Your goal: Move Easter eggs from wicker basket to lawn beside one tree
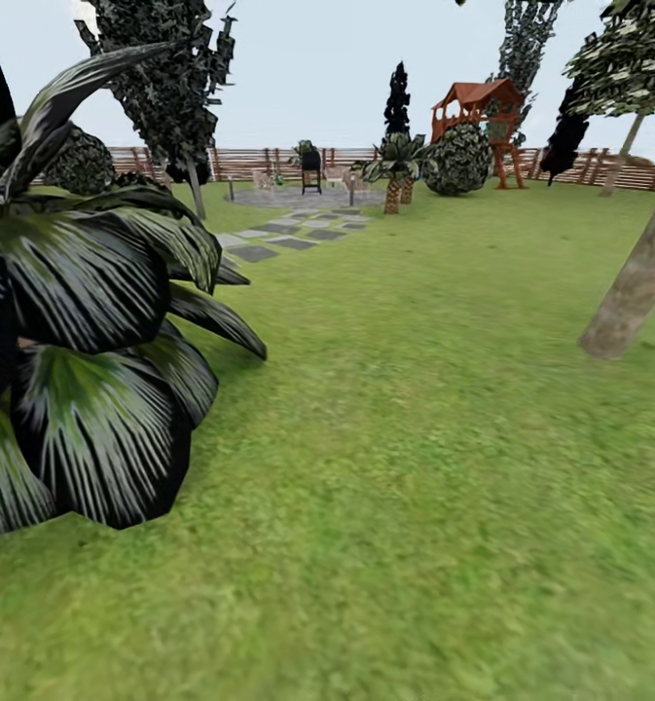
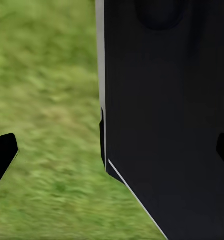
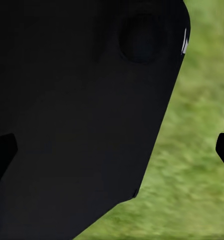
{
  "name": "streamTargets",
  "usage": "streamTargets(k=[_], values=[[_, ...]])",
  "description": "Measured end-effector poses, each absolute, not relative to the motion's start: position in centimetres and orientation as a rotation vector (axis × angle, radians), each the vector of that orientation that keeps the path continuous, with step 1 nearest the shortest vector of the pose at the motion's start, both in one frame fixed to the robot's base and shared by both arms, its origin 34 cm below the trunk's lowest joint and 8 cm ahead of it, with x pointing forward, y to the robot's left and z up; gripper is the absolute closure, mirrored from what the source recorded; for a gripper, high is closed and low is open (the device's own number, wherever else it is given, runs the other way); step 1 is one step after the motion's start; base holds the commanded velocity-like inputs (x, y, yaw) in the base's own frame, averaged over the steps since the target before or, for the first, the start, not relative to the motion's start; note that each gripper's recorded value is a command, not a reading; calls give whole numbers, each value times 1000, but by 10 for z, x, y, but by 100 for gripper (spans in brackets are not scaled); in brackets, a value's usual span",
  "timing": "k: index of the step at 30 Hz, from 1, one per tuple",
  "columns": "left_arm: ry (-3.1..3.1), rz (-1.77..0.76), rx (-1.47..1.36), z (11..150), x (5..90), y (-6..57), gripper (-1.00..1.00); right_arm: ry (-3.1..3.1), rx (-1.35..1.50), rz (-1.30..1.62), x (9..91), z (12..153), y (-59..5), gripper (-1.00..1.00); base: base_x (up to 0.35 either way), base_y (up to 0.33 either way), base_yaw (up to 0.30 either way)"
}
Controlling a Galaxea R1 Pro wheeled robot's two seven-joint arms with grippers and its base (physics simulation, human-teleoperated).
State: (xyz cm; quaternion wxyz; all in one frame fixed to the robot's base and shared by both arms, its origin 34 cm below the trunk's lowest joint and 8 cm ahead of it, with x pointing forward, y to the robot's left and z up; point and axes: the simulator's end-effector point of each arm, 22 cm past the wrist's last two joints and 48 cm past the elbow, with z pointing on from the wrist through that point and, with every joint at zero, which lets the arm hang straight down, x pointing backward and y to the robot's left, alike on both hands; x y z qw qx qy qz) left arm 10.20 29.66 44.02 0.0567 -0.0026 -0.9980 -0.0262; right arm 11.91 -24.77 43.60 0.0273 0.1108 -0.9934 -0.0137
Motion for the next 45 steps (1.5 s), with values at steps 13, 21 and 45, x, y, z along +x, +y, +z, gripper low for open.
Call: streamTargets(k=[13,21,45], values=[[-3034,-80,-7,440,104,297,-100,-3074,344,-44,122,436,-245,-100,0,0,-185],[-3033,-80,-3,440,104,297,-100,-3075,345,-45,122,436,-245,-100,219,0,-2],[-3032,-80,-2,440,104,297,-100,-3075,346,-44,122,436,-246,-100,329,0,-95]])
